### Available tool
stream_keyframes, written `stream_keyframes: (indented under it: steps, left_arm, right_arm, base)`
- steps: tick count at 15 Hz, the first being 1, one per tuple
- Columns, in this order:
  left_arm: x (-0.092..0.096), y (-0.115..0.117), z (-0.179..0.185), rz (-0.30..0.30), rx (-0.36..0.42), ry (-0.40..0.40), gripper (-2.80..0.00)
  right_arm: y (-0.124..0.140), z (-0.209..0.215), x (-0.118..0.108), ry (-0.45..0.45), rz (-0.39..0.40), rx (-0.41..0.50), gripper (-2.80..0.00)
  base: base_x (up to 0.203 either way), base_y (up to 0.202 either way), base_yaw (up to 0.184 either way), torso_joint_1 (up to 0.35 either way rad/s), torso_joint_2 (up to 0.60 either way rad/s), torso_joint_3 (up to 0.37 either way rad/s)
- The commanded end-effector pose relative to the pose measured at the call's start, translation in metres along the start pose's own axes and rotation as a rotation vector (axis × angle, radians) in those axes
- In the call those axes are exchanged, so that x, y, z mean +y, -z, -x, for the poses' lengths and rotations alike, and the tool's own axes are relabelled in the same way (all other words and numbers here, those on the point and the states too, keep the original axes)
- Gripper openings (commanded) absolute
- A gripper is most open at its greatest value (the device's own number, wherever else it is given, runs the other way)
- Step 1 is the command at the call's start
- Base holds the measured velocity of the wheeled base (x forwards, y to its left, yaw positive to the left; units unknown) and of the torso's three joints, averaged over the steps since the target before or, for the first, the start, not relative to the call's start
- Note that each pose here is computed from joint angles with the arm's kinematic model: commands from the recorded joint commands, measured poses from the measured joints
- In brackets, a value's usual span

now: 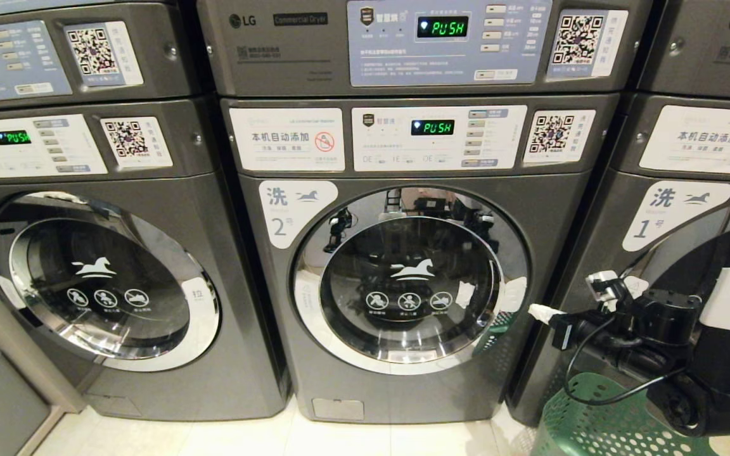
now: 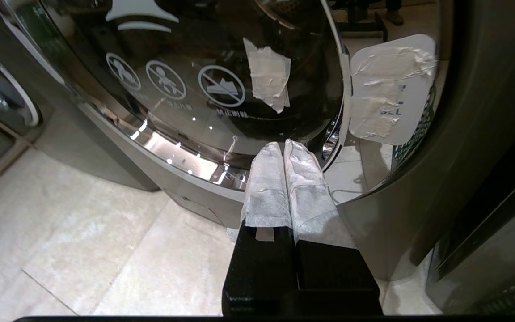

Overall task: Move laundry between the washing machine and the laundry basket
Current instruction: Press the washing machine door tightly with the right hand

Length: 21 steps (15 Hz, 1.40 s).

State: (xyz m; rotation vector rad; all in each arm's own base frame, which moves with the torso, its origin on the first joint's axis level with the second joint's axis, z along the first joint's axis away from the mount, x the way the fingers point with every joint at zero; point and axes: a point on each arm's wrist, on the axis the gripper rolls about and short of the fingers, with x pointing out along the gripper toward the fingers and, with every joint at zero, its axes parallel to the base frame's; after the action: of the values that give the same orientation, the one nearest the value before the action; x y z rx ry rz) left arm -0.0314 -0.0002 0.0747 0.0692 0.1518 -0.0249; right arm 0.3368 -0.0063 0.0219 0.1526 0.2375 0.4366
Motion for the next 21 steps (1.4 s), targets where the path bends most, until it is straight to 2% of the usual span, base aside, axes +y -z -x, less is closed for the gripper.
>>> stream_keyframes:
  steps: [1, 4, 7, 12, 16, 21]
  left_arm:
    - [0.000, 0.000, 0.000, 0.000, 0.001, 0.000, -2.80]
    - [0.000, 0.000, 0.000, 0.000, 0.001, -0.001, -2.80]
    - [0.000, 0.000, 0.000, 0.000, 0.001, 0.000, -2.80]
    - [0.000, 0.000, 0.000, 0.000, 0.001, 0.000, -2.80]
    - [0.000, 0.000, 0.000, 0.000, 0.001, 0.000, -2.80]
    - [0.000, 0.000, 0.000, 0.000, 0.001, 0.000, -2.80]
  right_arm:
    - [0.015, -0.007, -0.004, -0.003, 0.023, 0.028, -2.80]
    - [0.021, -0.028, -0.016, 0.003, 0.073, 0.002, -2.80]
    - [0.018, -0.051, -0.031, 0.063, 0.101, -0.064, -2.80]
    - [0.035, -0.070, -0.044, 0.064, 0.091, -0.070, -2.80]
    - [0.030, -0.092, -0.054, 0.055, 0.109, -0.142, -2.80]
    - [0.038, -0.108, -0.050, 0.025, 0.122, -0.154, -2.80]
  base:
    - [0.000, 0.000, 0.000, 0.000, 0.00, 0.000]
    - [0.000, 0.000, 0.000, 0.000, 0.00, 0.000]
    - [0.000, 0.000, 0.000, 0.000, 0.00, 0.000]
    - [0.000, 0.000, 0.000, 0.000, 0.00, 0.000]
    - [0.000, 0.000, 0.000, 0.000, 0.00, 0.000]
    - [0.000, 0.000, 0.000, 0.000, 0.00, 0.000]
